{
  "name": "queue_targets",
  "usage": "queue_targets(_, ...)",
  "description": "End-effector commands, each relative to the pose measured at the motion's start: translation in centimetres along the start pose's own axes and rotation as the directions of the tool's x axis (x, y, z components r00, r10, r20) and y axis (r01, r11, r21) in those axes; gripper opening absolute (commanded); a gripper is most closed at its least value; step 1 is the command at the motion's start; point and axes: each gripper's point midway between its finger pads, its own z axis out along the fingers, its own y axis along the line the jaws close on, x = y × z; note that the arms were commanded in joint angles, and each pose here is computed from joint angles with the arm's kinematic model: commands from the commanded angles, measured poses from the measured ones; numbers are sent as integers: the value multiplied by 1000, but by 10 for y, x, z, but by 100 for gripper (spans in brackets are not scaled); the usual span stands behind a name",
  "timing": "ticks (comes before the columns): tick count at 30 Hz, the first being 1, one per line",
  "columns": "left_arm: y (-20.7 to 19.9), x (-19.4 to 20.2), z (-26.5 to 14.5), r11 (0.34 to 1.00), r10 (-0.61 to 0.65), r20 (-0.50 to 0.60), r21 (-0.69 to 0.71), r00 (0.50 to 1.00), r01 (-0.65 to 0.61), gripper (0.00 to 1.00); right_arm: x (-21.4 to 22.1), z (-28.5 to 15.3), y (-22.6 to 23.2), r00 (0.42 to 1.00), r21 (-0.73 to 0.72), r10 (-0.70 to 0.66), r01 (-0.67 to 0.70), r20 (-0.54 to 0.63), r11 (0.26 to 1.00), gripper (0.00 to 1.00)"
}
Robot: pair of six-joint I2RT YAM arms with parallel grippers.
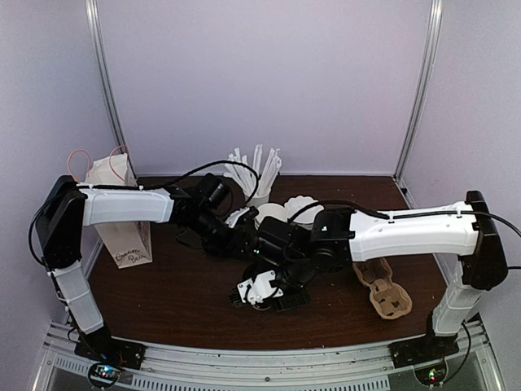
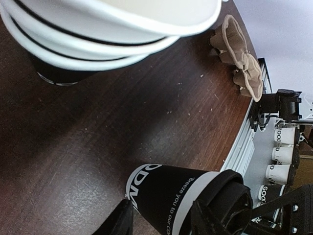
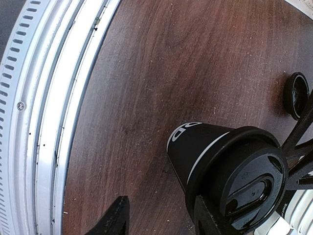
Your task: Pack the takeout coffee
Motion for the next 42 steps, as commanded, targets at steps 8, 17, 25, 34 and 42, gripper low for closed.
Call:
queue_targets(8,21,14,12,999,-27,-45,-29,999,26,40,4,15,-1,999,14,-2,3,-32,1000,43)
queue_targets(17,25,5,-2,999,-19,1,-50,1000,19,40,12,16,-6,999,55,-2,5,-49,998,37)
queue_targets(25,12,-13,-30,998,21,107,-61,994,-15,45,10,8,-6,999,61,-9,11,-31,998,36)
queue_targets(34,-5,-13,-42,1000,24,155,-5,988,-23,46,13,-10,-11,999,82,-29,32,-38,996,38)
queue_targets(42,-6,-8,-43,1000,19,146,5,989,-20,46,27,-25,-29,999,118,20,-15,-40,993,40)
